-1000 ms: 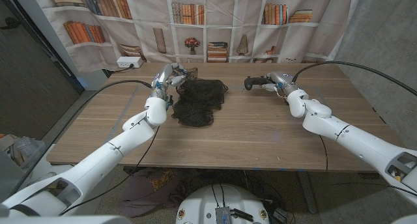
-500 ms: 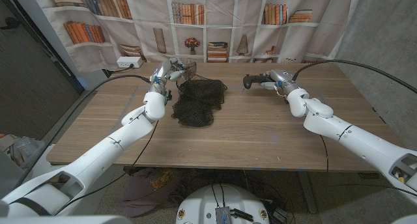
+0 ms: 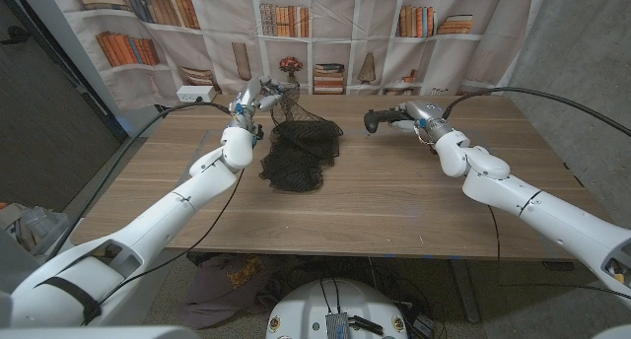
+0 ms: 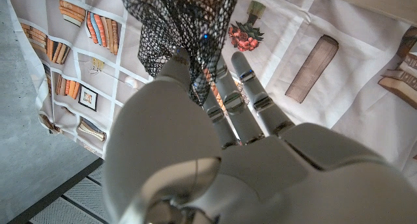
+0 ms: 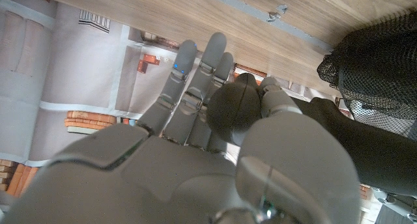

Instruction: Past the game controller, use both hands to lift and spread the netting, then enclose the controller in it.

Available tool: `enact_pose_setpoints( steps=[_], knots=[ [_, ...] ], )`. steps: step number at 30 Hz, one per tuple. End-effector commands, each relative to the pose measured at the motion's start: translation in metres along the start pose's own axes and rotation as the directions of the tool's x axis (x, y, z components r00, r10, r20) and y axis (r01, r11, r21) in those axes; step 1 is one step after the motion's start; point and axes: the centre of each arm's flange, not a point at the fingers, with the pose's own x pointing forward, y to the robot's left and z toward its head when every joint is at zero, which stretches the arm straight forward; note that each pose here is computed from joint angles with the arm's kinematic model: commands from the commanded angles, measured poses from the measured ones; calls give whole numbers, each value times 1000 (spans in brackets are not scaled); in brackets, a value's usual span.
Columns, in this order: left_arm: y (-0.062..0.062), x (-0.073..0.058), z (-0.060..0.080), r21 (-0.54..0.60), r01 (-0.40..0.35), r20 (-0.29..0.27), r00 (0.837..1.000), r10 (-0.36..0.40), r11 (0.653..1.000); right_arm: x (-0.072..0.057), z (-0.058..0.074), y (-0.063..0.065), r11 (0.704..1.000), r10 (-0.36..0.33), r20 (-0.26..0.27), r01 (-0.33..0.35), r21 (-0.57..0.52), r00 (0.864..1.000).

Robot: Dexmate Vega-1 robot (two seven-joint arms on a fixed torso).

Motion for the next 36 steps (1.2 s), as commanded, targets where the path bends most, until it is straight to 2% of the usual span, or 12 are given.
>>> enact_pose_setpoints(
  steps=[1, 8, 14, 24, 36],
  knots=[
    [-2, 34, 21, -17, -5, 51, 999, 6, 1000, -10, 18, -10, 1000, -15, 54, 15, 12, 998],
    [4, 42, 34, -27, -8, 81, 997, 10, 1000, -15, 26, -11, 1000, -12, 73, 11, 21, 997],
    [2, 44, 41, -36, 4, 99, 995, -1, 999, -20, 32, -11, 999, -14, 91, 11, 31, 996],
    [3, 55, 56, -51, 8, 141, 990, -1, 999, -20, 38, -18, 999, -19, 116, 15, 36, 993],
    [0, 72, 64, -55, 15, 170, 985, -5, 998, -25, 47, -16, 999, -13, 142, 6, 54, 990]
  ],
)
